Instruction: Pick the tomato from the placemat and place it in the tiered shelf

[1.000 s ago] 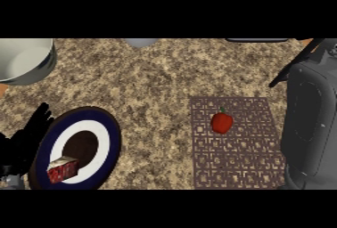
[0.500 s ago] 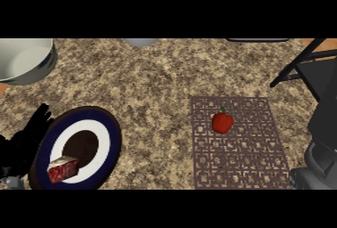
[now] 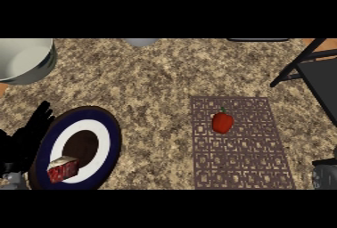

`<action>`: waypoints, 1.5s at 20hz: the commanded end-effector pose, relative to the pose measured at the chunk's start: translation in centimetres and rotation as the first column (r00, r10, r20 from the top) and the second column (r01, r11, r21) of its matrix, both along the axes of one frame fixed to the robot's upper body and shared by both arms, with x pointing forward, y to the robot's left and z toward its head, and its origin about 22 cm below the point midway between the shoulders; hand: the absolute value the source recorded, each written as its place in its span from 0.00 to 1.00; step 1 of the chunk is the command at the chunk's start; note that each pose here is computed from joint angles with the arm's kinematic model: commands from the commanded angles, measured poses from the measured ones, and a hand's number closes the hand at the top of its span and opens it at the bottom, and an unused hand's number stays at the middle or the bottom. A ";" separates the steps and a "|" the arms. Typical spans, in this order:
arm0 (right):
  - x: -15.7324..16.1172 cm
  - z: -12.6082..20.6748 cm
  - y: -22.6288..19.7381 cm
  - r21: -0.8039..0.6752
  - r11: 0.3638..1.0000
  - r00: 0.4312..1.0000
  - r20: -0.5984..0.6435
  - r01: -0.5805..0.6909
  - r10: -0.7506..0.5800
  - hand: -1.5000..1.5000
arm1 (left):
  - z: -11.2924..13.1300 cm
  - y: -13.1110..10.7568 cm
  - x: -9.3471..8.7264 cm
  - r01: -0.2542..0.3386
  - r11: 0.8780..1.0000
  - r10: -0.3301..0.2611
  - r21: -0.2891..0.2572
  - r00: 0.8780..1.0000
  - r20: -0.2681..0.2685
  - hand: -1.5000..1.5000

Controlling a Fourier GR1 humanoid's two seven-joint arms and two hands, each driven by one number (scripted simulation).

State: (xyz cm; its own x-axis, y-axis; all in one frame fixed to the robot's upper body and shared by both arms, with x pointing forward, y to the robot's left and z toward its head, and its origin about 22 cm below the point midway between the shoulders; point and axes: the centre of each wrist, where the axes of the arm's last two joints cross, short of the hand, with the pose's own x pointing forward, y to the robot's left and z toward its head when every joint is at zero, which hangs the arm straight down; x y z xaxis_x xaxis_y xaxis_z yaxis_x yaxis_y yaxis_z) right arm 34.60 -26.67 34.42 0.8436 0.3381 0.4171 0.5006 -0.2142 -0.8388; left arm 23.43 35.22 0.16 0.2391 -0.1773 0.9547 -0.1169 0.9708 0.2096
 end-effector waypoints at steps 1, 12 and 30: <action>-0.6 -1.4 -2.3 0.039 0.996 0.996 -0.017 0.085 -0.084 1.00 | -0.1 1.1 -0.4 0.020 1.000 -0.020 0.006 1.000 -0.009 0.50; -1.3 -4.5 -8.8 0.139 0.981 0.991 -0.017 0.134 -0.133 1.00 | 0.9 0.0 -0.7 0.015 1.000 -0.015 0.003 1.000 0.000 0.50; -3.3 -7.1 -12.9 0.171 0.981 0.954 0.268 0.090 -0.135 0.00 | -1.7 -1.4 -1.8 0.012 1.000 -0.012 -0.004 1.000 -0.014 0.50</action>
State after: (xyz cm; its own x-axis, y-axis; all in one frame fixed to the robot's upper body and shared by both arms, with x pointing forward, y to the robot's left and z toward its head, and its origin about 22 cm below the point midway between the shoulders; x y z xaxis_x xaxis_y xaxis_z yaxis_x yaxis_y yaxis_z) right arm 32.02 -38.51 27.85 0.7937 0.1801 0.5811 0.6068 -0.1665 -0.7772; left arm 22.59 34.86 -0.28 0.2435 -0.1805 0.9530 -0.1117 0.9708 0.2124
